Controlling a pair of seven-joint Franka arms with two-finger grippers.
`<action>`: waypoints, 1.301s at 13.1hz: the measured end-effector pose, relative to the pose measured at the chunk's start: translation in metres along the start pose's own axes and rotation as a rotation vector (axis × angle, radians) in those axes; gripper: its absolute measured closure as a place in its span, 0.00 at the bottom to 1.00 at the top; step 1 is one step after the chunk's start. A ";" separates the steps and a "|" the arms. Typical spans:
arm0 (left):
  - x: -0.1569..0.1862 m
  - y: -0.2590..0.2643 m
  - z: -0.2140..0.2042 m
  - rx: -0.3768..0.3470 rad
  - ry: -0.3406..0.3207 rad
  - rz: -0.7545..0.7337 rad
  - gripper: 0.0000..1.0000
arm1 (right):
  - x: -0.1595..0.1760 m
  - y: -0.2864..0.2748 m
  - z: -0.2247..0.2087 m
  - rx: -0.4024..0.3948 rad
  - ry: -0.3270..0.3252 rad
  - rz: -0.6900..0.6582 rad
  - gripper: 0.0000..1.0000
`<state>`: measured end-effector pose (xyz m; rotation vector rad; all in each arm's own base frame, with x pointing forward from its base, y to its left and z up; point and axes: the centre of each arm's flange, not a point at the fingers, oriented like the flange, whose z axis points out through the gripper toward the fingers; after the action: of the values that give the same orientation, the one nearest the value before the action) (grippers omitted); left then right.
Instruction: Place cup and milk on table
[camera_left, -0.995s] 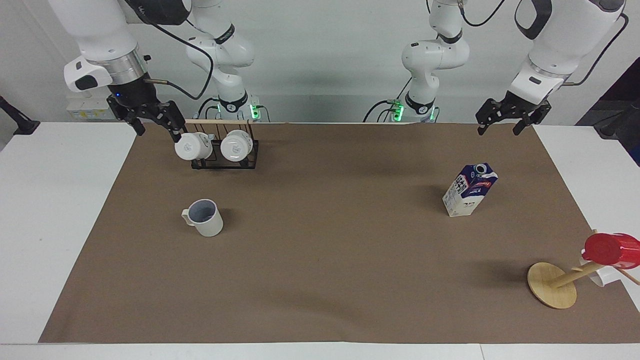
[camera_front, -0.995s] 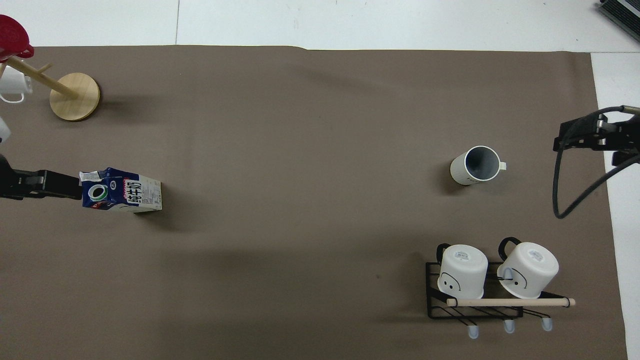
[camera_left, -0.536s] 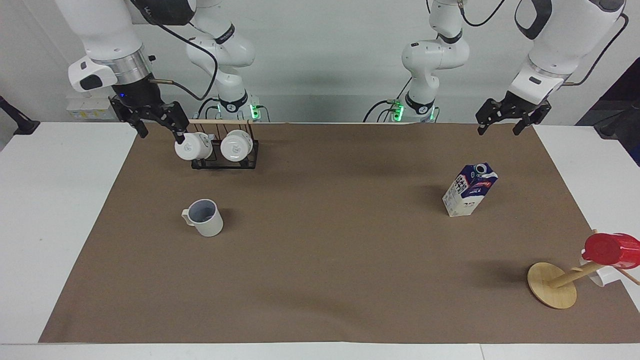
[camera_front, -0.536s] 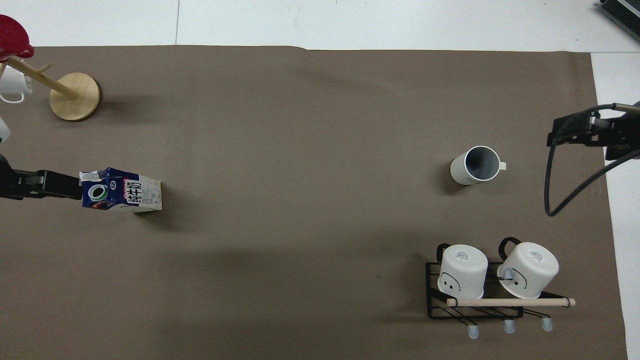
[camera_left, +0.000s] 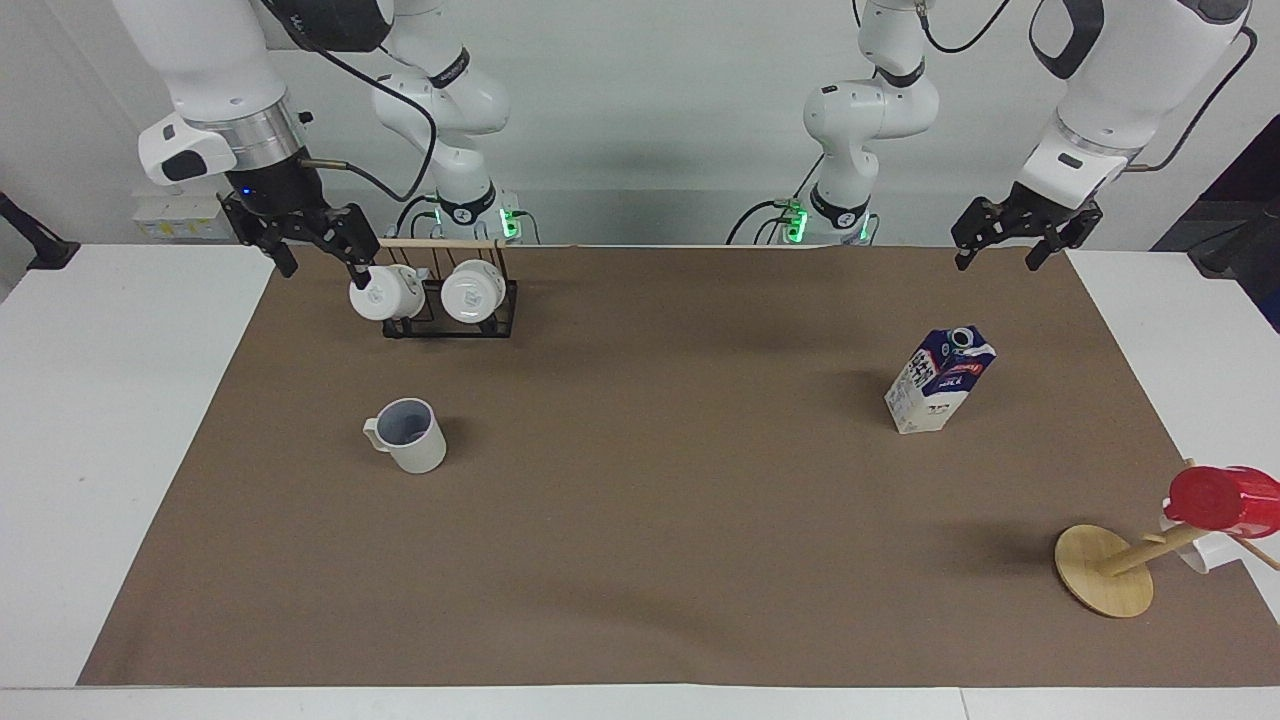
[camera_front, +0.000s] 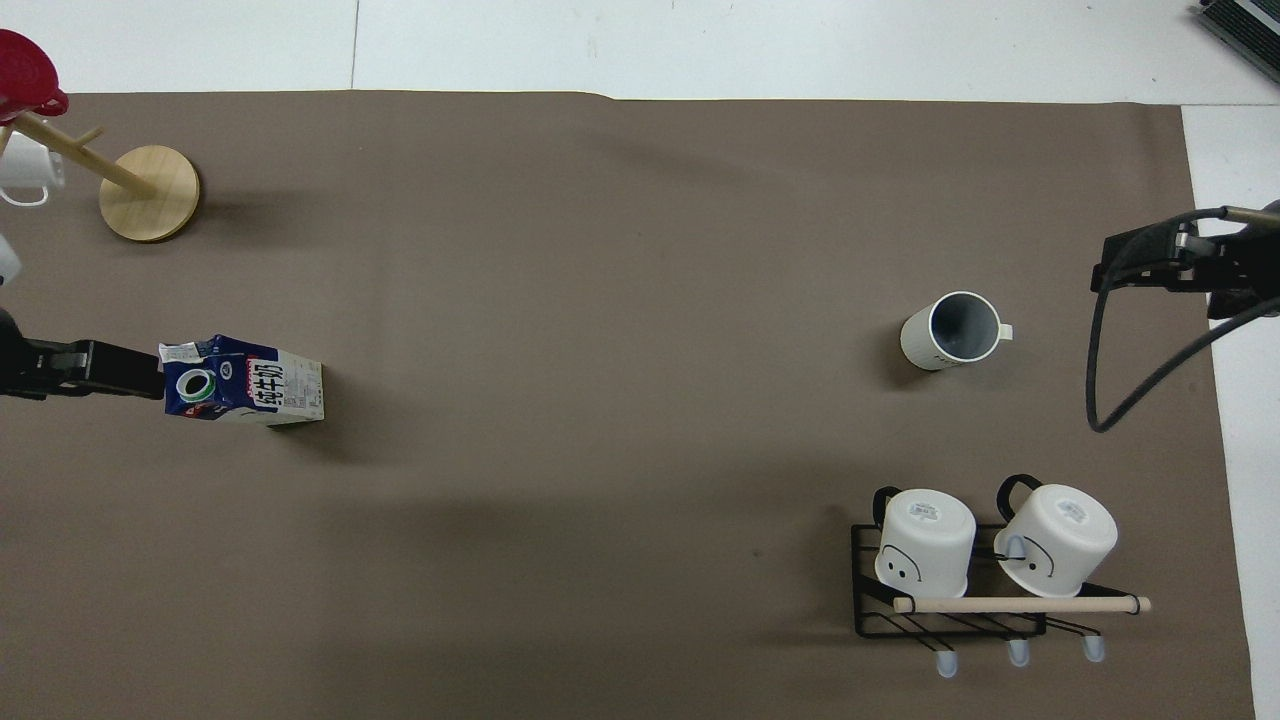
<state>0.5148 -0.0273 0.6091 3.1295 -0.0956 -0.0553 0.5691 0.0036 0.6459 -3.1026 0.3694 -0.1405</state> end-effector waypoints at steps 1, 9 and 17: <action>0.000 0.000 0.000 0.000 0.000 0.000 0.00 | 0.000 0.000 0.000 0.000 0.000 0.000 0.00; 0.000 0.000 0.000 0.000 0.000 0.000 0.00 | 0.004 -0.001 -0.001 0.007 0.031 0.000 0.00; 0.000 0.000 0.000 0.000 0.000 0.000 0.00 | 0.012 -0.003 0.009 0.013 0.051 0.000 0.00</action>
<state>0.5148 -0.0273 0.6091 3.1295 -0.0956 -0.0553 0.5820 0.0035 0.6377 -3.0909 0.3678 -0.2217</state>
